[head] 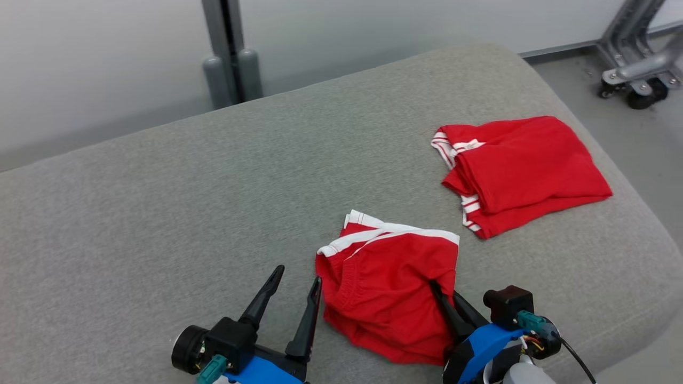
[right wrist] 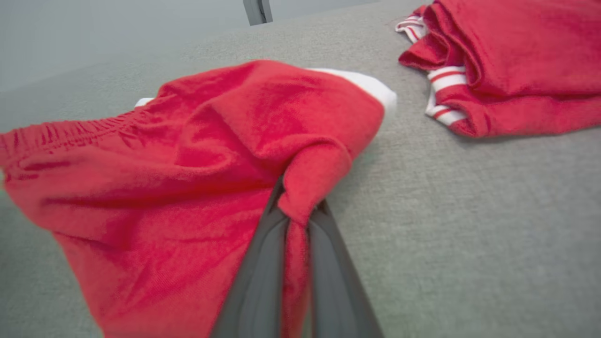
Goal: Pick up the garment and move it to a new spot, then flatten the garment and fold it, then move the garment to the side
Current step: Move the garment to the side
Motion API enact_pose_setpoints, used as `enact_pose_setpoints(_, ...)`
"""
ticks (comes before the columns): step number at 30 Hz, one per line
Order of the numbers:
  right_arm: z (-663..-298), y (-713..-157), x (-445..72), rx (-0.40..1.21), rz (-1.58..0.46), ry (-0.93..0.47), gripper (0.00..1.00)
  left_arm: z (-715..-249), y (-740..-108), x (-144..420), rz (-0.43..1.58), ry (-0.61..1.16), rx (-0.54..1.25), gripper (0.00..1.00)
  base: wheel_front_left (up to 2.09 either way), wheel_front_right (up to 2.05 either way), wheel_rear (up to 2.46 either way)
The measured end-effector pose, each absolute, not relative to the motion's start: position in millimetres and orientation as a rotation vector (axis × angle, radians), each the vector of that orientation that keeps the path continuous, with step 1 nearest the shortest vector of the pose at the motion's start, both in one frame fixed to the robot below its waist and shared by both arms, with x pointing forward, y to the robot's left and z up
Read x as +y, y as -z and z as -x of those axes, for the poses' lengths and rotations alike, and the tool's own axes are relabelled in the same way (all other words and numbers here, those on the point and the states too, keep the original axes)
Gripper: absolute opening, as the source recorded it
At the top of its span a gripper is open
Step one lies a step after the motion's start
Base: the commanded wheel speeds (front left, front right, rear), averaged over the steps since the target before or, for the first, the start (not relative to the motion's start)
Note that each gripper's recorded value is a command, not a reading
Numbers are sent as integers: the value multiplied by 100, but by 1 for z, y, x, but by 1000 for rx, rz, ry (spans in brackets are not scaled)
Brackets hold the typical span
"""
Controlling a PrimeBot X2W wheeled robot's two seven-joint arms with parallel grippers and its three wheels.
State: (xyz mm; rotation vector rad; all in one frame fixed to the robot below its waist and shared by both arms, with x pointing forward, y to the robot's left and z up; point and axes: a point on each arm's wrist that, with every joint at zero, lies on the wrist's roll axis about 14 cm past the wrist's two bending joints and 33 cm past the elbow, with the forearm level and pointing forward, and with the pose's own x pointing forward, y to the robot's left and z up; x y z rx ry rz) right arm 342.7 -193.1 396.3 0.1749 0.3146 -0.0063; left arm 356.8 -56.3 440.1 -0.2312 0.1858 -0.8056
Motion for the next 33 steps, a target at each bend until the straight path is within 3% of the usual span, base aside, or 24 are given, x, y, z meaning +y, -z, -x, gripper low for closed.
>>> enact_pose_setpoints(9,-332,-398,-212,313,-128,54,0,-343,-440,-81,235,925,200,100,0,0,0)
enact_pose_setpoints(19,-415,-437,-248,299,189,21,0,-361,-409,-40,218,824,271,100,0,0,0)
enact_pose_setpoints(26,-433,-440,-329,443,439,132,0,-375,-399,-12,207,753,281,100,0,0,0)
enact_pose_setpoints(33,-430,-456,-406,524,544,322,0,-385,-390,11,210,689,296,100,0,0,0)
